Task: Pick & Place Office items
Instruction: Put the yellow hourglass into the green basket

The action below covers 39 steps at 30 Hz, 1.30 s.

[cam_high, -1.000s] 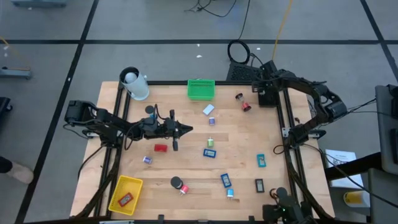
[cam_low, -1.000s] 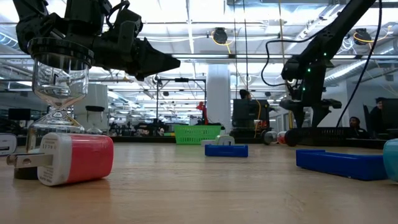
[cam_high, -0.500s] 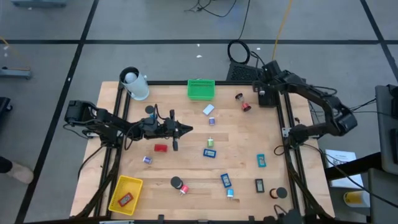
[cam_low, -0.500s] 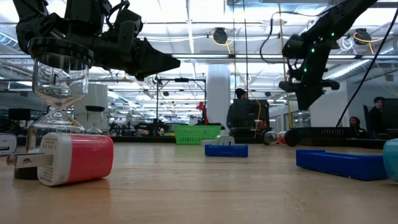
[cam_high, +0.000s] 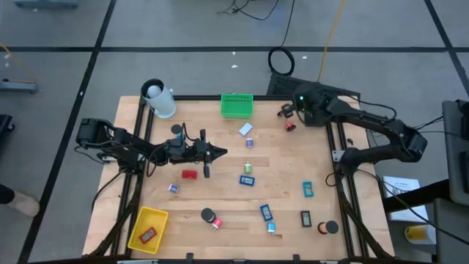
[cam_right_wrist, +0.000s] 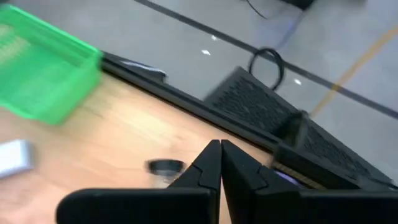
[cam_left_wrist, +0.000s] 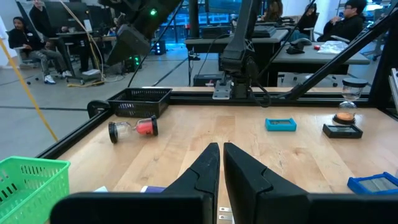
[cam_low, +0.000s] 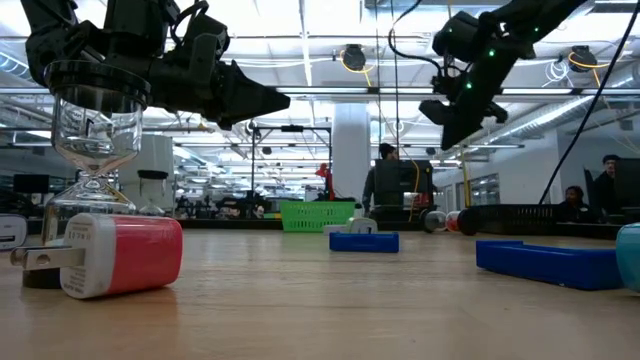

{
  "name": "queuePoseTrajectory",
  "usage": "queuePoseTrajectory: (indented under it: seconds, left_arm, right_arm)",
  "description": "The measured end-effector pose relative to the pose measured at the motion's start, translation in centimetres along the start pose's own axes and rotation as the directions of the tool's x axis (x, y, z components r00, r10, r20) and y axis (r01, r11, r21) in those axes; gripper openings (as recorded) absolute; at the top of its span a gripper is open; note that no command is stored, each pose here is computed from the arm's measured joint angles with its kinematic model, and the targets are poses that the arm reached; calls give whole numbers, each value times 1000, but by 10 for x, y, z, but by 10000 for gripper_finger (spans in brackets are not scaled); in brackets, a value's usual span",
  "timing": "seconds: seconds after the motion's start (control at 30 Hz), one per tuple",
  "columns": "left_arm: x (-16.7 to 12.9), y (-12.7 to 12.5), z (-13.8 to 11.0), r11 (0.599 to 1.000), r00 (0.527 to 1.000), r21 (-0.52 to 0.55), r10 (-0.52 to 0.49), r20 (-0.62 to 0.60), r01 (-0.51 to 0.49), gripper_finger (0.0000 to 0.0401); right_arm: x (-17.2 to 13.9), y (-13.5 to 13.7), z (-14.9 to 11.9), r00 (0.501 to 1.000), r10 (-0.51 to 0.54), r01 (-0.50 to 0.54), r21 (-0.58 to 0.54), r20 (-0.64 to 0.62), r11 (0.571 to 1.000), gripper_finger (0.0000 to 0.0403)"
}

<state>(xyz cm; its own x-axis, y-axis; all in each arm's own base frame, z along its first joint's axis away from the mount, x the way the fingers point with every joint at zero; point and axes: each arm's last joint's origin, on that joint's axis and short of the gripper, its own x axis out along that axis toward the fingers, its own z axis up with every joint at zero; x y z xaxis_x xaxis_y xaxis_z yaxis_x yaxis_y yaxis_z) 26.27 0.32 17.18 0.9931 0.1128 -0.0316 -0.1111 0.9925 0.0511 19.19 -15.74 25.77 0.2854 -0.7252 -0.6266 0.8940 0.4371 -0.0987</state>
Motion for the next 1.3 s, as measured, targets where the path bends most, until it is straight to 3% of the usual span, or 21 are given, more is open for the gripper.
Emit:
queuePoseTrajectory:
  seconds: [0.23,0.7,1.07,1.3]
  left_arm:
    - [0,0,0,1000,1000,-3,0,-2,0,31]
    - [0,0,-1,1000,1000,-2,0,-6,0,31]
    - [0,0,-1,1000,1000,-2,0,-8,0,31]
    - [0,0,-1,1000,1000,-2,0,-8,0,31]
  right_arm:
    - [4,21,-18,992,93,-91,-26,87,996,1]
    - [-1,38,-31,984,161,-159,-38,81,987,1]
    - [1,42,-43,988,155,-155,-14,-13,988,1]
    - [-7,57,-50,970,237,-239,-37,-51,970,1]
